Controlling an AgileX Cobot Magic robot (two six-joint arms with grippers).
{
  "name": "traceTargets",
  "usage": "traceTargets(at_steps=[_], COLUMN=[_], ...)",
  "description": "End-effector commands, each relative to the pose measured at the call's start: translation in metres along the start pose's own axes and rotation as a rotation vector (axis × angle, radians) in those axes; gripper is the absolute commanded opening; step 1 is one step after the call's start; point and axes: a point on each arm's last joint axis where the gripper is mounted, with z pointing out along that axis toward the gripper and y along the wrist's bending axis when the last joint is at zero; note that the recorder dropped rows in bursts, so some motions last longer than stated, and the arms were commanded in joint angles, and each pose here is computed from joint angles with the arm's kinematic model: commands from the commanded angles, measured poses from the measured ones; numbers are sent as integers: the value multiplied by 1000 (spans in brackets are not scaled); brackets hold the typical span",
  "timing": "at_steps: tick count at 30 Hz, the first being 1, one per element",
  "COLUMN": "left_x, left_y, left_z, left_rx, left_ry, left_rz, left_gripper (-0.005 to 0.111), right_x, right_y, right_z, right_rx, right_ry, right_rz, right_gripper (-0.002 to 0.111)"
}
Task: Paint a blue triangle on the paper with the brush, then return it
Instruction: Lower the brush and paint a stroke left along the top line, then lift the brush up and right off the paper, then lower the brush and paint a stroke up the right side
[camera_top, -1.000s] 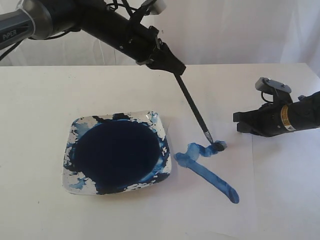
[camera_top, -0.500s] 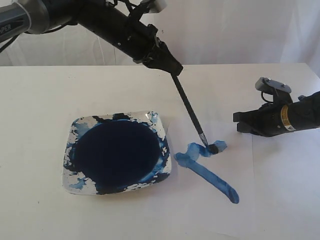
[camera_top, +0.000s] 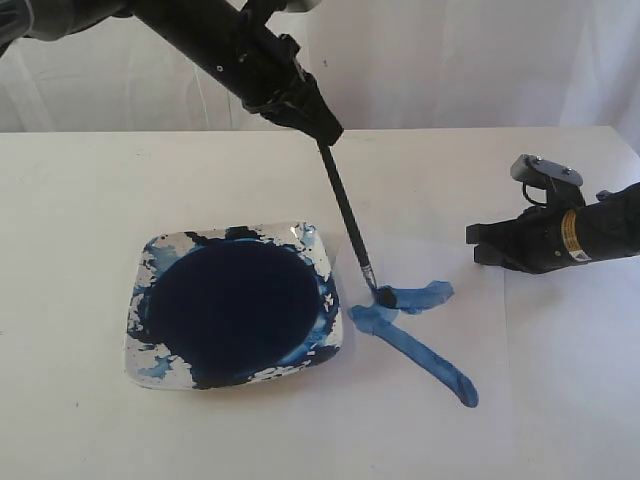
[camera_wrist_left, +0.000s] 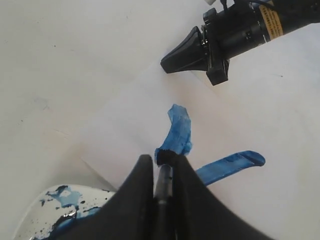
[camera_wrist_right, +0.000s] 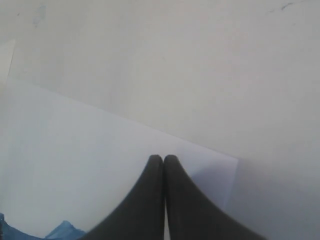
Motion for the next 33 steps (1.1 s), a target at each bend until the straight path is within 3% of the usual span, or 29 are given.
traceTargets(at_steps=[1, 10, 20, 26, 33], left_x=[12, -7, -27, -34, -23], left_y=[5, -23, -46, -44, -41], left_z=[-9, -40, -49, -47, -26], left_rx=[-100, -54, 143, 146, 302], left_ry=[150, 26, -182, -263, -206], left_rz=[60, 72, 61, 42, -6], left_gripper=[0, 0, 0, 0, 0], right_x=[5, 5, 5, 5, 5], right_y=[-12, -12, -12, -13, -13], right_z=[2, 2, 2, 2, 2], right_rx=[98, 98, 98, 114, 113], right_ry=[19, 19, 19, 15, 12], right_rz=[-11, -11, -11, -5, 2], right_gripper=[0, 0, 0, 0, 0])
